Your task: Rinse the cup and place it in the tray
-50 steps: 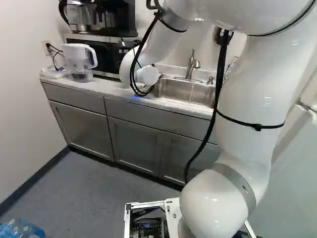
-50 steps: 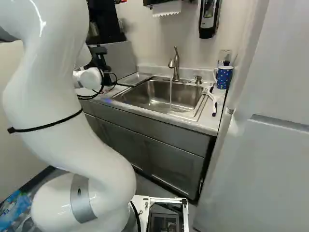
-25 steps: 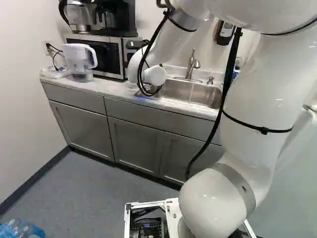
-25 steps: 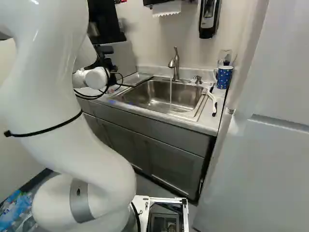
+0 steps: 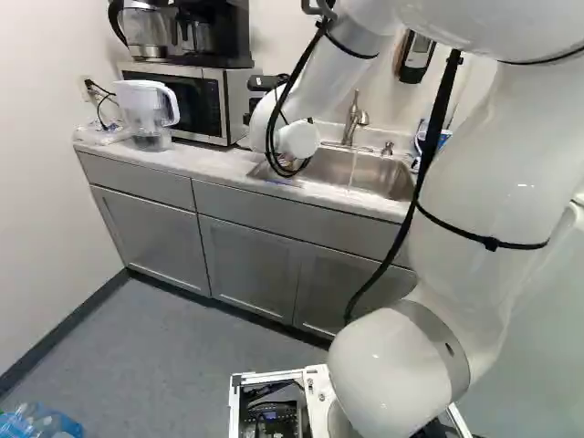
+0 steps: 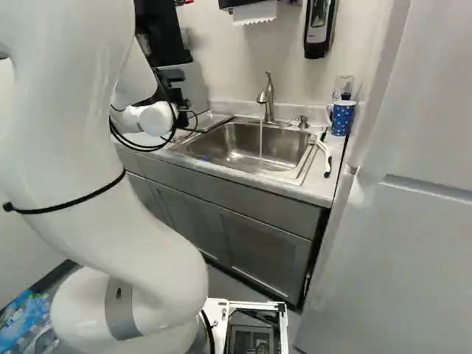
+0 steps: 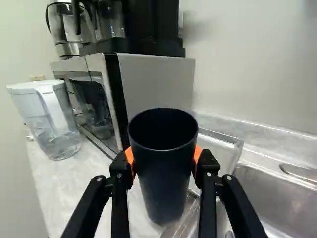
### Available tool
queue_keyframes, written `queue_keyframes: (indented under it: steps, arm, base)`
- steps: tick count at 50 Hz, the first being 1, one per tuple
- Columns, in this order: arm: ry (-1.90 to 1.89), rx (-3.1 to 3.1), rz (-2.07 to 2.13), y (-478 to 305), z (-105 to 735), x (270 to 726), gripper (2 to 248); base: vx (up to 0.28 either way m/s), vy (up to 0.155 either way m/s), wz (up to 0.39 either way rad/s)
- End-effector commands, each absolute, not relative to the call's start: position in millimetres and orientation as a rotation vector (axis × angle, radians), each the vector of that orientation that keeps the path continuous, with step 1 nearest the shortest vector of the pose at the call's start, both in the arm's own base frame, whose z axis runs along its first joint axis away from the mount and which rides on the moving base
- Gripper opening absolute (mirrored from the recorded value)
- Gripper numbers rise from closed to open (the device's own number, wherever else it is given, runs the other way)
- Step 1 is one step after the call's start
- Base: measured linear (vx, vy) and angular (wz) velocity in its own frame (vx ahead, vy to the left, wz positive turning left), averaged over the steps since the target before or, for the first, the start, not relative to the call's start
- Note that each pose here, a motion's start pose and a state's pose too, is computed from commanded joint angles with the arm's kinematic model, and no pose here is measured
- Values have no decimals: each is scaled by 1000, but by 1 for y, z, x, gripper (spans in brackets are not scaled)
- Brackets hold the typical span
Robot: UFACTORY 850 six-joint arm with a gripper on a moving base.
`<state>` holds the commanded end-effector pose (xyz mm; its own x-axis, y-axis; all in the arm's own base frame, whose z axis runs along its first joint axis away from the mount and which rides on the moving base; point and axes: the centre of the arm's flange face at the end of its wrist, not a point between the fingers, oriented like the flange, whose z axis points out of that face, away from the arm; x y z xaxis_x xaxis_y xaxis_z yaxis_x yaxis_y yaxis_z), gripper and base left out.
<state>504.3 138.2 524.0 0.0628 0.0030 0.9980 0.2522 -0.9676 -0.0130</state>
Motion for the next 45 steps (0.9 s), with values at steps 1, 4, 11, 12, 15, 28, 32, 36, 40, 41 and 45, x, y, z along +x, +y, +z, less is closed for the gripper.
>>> queue_keyframes:
  steps: [1, 4, 11, 12, 15, 28, 32, 36, 40, 41, 45]
  arm:
    - [-259, -2150, -2018, 137, 524, 504, 125]
    - [-250, -2155, -2022, 132, 524, 505, 125]
    - [-230, -2166, -2033, 122, 524, 506, 125]
    - [-227, -2168, -2034, 120, 524, 506, 125]
    - [-218, -2173, -2039, 116, 524, 507, 125]
    - [-178, -2193, -2058, 96, 524, 507, 125]
    - [-166, -2200, -2063, 90, 524, 507, 125]
    - [-154, -2206, -2069, 84, 524, 506, 125]
    - [-142, -2212, -2075, 78, 524, 506, 125]
    - [-139, -2214, -2076, 76, 524, 506, 125]
    - [-126, -2220, -2082, 70, 524, 506, 125]
  base:
    - [0, 0, 0]
    - [0, 0, 0]
    - [0, 0, 0]
    - [0, 0, 0]
    - [0, 0, 0]
    - [0, 0, 0]
    - [0, 0, 0]
    - [0, 0, 0]
    - [0, 0, 0]
    - [0, 0, 0]
    - [0, 0, 0]
